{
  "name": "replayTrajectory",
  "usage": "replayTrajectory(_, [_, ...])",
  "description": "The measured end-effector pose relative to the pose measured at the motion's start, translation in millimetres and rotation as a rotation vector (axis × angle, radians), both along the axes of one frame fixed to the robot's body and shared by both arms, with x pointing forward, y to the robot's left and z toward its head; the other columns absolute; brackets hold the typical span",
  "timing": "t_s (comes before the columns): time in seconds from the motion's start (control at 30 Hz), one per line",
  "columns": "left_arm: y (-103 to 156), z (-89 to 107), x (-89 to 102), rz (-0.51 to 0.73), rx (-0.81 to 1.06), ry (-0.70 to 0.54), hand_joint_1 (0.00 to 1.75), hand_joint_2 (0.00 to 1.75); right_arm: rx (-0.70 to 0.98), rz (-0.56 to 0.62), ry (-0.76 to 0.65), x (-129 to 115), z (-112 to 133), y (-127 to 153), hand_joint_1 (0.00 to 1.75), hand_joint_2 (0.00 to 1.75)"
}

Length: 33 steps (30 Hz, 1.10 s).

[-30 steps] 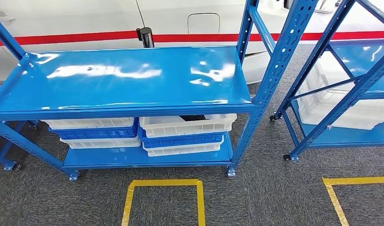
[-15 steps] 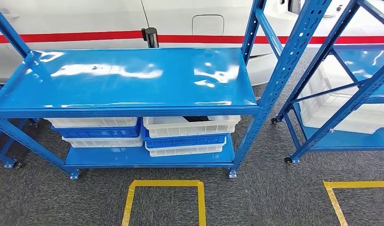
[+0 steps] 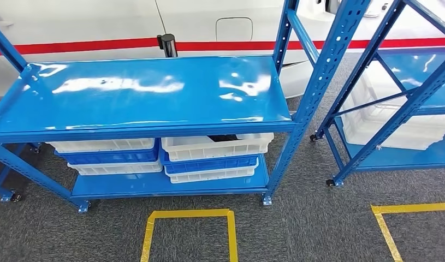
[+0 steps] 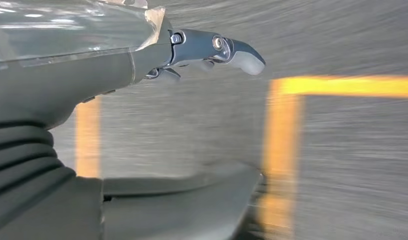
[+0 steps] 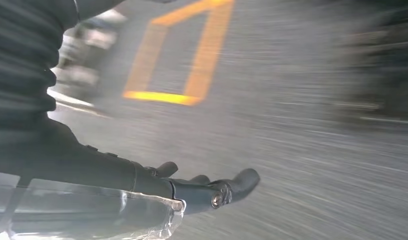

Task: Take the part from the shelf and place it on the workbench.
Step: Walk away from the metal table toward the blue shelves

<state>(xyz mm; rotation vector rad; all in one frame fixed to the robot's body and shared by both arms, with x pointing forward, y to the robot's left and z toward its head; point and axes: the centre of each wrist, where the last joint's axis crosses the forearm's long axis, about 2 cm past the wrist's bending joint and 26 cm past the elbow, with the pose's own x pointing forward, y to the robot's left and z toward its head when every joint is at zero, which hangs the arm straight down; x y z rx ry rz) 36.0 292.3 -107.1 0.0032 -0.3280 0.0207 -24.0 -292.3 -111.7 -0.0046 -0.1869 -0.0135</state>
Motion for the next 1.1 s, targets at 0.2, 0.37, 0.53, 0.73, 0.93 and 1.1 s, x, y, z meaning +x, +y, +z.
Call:
replayTrajectory(0.2, [0,-0.1,-141.5,-0.004,-0.004,0.365,0.00,1.75,0.000,-0.002,-0.358,137,24,0,0.00,0.00])
replayTrajectory(0.37, [3,-1.8,-130.4,-0.005,0.002,0.339,0.00,1.75,0.000,-0.002,-0.331,125,21,0,0.00,0.44])
replayTrajectory(0.53, [0,-3.6,-27.5,-0.006,-0.002,0.074,0.00,1.75,0.005,-0.001,-0.078,29,2,1,0.00,1.75])
replayTrajectory(0.73, [2,20.5,80.4,-0.006,0.004,-0.225,0.00,1.75,0.006,-0.001,0.228,-86,5,1,0.00,1.75])
replayTrajectory(0.93, [1,13.3,54.6,-0.006,0.001,-0.161,0.00,1.75,0.003,0.000,0.165,-58,1,-1,0.00,1.75])
replayTrajectory(1.1, [0,2.4,3.6,-0.006,-0.001,-0.031,0.00,1.75,0.006,0.000,0.033,-4,-1,1,0.00,0.00])
